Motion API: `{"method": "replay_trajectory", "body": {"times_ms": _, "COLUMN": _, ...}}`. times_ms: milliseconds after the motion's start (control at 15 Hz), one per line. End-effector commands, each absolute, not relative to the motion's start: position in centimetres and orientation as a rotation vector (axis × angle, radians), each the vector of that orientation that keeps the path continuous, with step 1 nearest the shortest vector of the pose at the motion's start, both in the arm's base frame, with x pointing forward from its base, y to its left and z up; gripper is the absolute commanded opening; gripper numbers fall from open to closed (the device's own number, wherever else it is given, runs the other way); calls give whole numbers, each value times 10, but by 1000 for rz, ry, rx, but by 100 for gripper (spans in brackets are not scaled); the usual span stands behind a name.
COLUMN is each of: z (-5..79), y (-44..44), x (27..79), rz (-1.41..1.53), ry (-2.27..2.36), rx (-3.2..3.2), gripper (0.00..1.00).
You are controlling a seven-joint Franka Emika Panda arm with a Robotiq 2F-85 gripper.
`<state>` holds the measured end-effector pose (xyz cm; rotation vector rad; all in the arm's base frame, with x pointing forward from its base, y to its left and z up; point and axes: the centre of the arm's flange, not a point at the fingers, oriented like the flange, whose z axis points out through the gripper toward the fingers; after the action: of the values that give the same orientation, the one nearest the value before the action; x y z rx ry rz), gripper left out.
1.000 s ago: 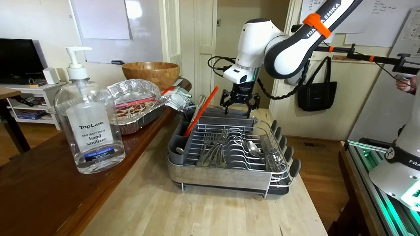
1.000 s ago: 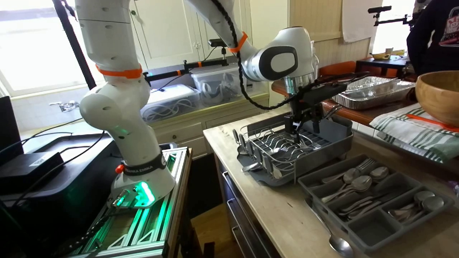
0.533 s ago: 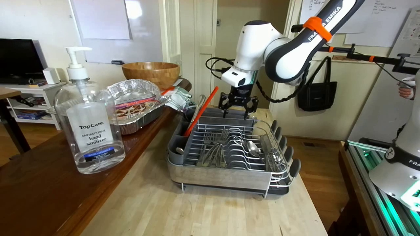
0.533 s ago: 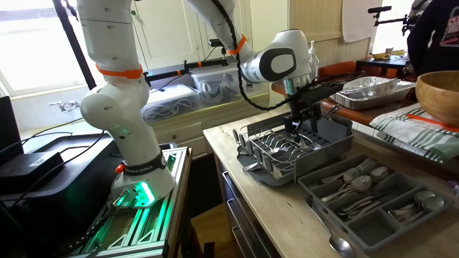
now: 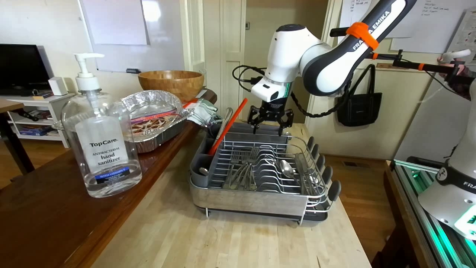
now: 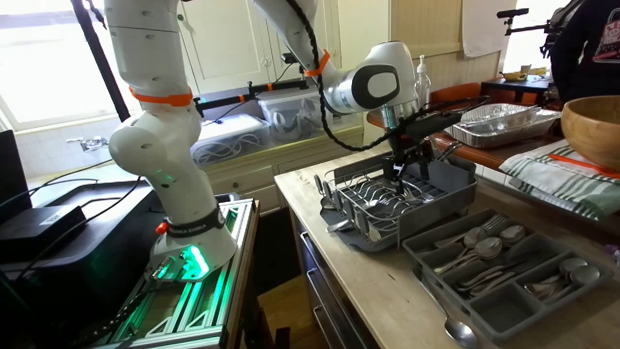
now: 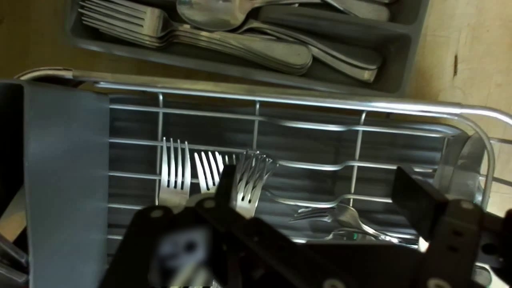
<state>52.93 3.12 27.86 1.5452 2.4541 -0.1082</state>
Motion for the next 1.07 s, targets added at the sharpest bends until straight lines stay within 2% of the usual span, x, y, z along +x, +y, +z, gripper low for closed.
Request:
{"method": "replay_trajectory", "body": {"times_ms": 0, "z": 279, "y": 31, "x": 529, "rz": -109, "ry": 2454, "rx": 1545, "gripper": 100}}
{"method": "replay_trajectory", "body": {"times_ms": 533, "z": 197, "y": 69, "x": 534, "rz": -50, "ry": 2393, "rx": 1649, "gripper": 100}}
{"method": "replay_trajectory", "body": {"times_ms": 1000, "z": 204, "y": 84, "x": 528, "rz": -38, "ry": 2308, "rx": 1662, "gripper": 100}}
